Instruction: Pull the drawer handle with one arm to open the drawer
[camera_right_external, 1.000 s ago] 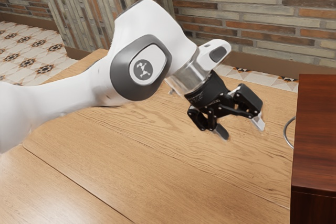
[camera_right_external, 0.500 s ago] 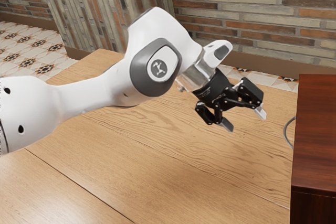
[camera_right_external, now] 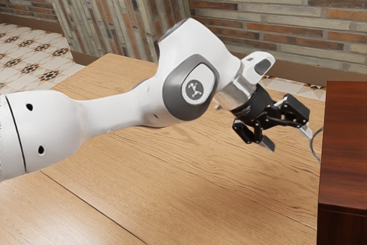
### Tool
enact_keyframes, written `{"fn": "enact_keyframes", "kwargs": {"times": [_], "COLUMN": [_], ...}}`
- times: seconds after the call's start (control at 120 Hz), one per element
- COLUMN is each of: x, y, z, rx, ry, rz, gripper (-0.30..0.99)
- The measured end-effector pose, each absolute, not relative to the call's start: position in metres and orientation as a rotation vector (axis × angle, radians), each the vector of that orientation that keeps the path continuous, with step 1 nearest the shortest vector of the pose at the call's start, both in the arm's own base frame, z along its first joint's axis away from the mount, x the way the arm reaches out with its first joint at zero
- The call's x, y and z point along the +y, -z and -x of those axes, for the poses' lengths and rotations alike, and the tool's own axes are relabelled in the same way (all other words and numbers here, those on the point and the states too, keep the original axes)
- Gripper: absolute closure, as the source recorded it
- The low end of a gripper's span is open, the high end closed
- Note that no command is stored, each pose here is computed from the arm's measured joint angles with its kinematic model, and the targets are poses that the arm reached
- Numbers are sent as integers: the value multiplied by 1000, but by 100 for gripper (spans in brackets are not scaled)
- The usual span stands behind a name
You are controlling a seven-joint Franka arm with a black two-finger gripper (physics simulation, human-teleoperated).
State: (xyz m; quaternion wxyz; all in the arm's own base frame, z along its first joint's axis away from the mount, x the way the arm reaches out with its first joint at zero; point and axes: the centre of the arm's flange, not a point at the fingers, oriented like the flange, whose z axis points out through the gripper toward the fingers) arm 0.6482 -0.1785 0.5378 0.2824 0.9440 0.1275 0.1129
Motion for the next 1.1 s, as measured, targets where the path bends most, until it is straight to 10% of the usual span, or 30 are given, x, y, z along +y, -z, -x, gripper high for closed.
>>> {"fn": "enact_keyframes", "kwargs": {"times": [1.1], "x": [-133], "y": [-519], "z": [-650], "rx": [400], "ry": [-286], "rz": [-2617], "gripper": [0]}}
